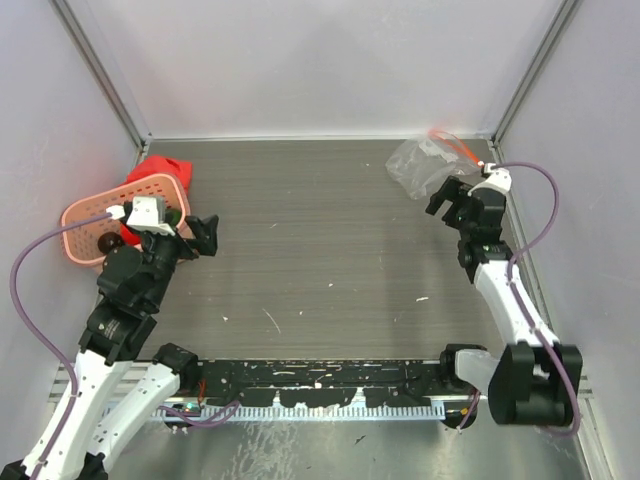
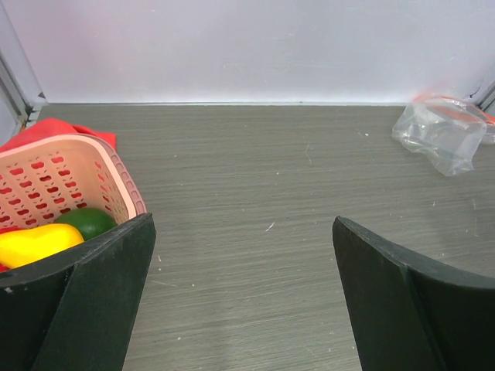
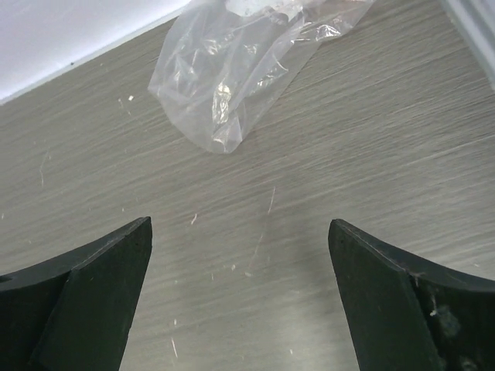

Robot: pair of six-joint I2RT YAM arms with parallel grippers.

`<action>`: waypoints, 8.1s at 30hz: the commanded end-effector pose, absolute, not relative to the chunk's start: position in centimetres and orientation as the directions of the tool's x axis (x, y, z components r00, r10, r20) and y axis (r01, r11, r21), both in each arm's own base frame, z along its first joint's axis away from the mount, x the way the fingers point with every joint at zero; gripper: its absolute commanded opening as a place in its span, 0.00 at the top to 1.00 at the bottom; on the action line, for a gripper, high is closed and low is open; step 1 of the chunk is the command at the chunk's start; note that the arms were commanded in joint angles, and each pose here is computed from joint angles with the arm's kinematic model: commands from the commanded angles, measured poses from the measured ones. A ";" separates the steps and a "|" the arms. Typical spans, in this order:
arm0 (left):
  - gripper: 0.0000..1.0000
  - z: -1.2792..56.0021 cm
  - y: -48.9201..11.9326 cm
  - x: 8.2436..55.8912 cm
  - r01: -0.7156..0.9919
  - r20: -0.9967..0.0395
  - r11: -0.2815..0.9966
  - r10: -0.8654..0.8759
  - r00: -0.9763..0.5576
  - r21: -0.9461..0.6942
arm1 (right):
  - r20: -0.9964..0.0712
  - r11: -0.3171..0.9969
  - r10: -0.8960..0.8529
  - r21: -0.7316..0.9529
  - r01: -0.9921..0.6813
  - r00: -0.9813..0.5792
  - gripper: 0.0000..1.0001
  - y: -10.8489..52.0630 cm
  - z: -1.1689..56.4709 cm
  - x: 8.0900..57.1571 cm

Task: Place the food in the zip-top bag and seal the zipper
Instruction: Pick up the zipper food storage bag at the corner of the board, then open the zipper of the food storage bag.

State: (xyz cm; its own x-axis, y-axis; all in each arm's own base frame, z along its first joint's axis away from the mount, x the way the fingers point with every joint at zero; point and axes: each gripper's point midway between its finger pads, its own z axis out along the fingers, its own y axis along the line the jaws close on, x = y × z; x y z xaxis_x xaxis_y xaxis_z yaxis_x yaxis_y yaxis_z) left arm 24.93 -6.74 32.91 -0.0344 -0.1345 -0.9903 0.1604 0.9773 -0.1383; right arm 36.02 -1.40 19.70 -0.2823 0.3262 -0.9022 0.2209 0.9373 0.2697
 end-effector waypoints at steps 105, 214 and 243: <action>0.17 21.5 -26.2 29.0 0.134 -0.305 0.336 -0.531 -0.790 -0.932 | -0.849 0.451 0.308 0.527 -0.721 -0.429 0.99 28.2 23.7 24.2; 0.02 30.6 -24.8 22.7 0.761 -0.928 0.530 -0.220 -0.302 -0.373 | -0.912 0.881 0.018 0.209 -0.425 -0.410 0.99 19.1 27.9 28.8; 0.00 30.1 -28.1 24.2 0.274 -0.493 0.467 -0.450 -0.745 -0.841 | -0.957 0.971 0.071 0.131 -0.198 -0.281 0.99 25.3 26.4 27.7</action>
